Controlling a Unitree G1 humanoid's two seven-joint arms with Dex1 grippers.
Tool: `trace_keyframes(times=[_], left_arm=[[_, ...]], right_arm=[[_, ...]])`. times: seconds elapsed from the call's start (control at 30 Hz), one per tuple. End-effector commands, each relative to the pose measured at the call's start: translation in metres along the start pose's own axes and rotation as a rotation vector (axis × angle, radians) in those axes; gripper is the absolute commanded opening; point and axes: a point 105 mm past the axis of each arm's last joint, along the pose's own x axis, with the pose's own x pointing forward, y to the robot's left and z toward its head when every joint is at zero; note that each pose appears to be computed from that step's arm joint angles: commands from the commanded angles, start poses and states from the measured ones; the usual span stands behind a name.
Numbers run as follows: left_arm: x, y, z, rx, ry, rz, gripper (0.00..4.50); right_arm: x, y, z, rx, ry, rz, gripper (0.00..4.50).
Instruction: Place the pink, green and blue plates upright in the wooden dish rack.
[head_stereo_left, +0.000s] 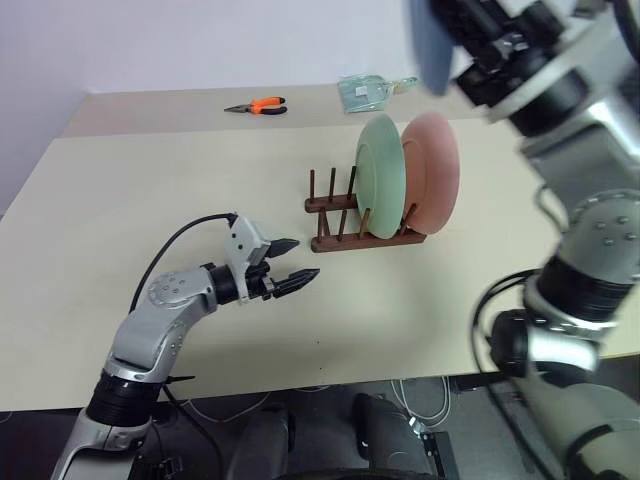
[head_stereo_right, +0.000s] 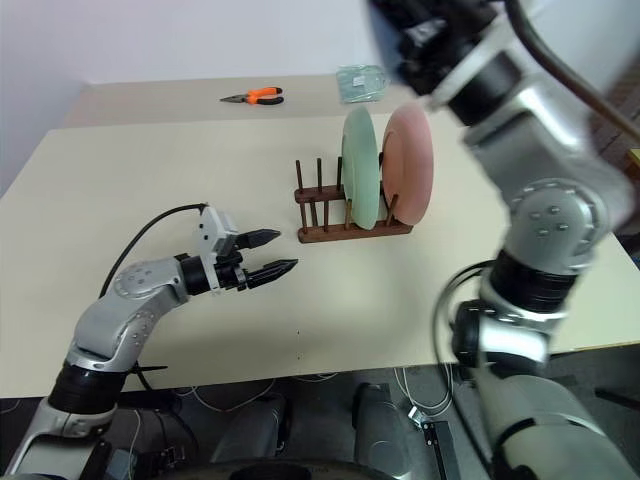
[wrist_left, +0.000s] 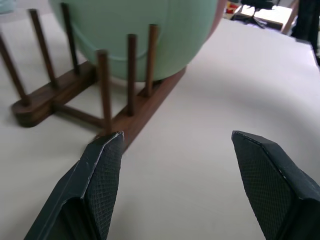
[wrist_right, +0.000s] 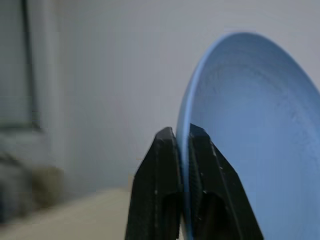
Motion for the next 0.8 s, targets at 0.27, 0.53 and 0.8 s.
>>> trace_keyframes(times=[0.27,0.53,0.8], left_arm=[[-0.022,0.010,0.003,0.043,-0.008,0.088,3.56],[-0.018,0.007,0.004,0.036,-0.014,0.083,3.56],[-0.017,0.007,0.007,0.043,-0.019,0.077,3.56]], right_arm=[[0.009,0.008,-0.079,0.461,0.164,-0.128,0.02],[0.001,-0.012,-0.088,0.490,0.179,-0.237,0.02],[-0.001,-0.027,-0.094,0.442,0.198,-0.297,1.09]])
